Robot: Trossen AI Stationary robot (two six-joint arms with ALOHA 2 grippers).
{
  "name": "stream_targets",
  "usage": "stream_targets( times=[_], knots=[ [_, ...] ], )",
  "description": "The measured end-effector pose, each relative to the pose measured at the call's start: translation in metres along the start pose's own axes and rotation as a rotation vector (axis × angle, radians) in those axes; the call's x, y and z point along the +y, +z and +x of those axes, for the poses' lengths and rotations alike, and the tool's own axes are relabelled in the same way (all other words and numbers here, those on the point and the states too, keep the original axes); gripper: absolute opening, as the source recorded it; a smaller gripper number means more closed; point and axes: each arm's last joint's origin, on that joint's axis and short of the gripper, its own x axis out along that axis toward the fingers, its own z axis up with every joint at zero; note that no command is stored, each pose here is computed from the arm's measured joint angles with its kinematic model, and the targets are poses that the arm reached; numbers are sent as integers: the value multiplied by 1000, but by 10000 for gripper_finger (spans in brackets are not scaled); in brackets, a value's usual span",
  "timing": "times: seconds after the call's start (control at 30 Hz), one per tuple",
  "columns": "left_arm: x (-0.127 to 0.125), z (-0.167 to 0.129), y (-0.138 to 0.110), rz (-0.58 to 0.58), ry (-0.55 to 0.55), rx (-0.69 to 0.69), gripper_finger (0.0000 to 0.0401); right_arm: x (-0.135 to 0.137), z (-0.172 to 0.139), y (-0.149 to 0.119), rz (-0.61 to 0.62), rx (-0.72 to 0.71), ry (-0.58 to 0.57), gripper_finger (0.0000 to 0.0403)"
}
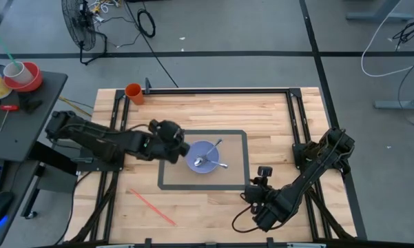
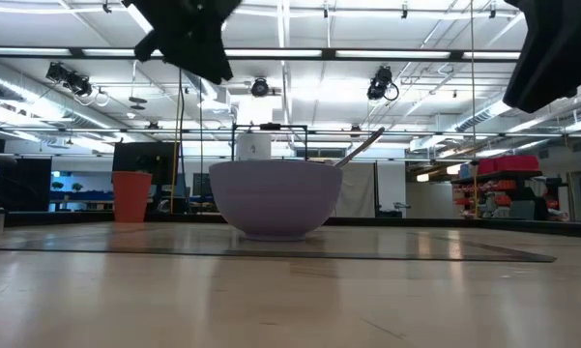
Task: Pick & Place Utensil
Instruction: Put the orange cup on the mat to the top right of the purple bowl
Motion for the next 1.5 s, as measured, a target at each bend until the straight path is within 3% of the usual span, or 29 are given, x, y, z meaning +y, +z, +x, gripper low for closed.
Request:
stream_targets(
  times=[0.17, 0.4, 0.57, 0.77, 0.97, 1.2, 1.5],
  knots=[
    [17, 29, 11, -23, 148, -12, 115, 2, 0, 1, 16, -14, 17, 105],
    [55, 65, 24, -88, 277, 100, 128, 4, -1, 2, 23, -24, 29, 105],
    [79, 81, 15, -124, 383, 147, 197, 5, -1, 3, 33, -32, 40, 105],
    [109, 101, -6, -313, 470, 248, 298, 8, -1, 5, 33, -52, 62, 105],
    [130, 107, -36, -398, 620, 226, 354, 10, -2, 7, 26, -69, 80, 105],
    [165, 118, -56, -488, 769, 235, 371, 10, -2, 7, 22, -73, 83, 105],
    [190, 130, -66, -528, 827, 181, 371, 11, -2, 9, 20, -85, 95, 105]
  ],
)
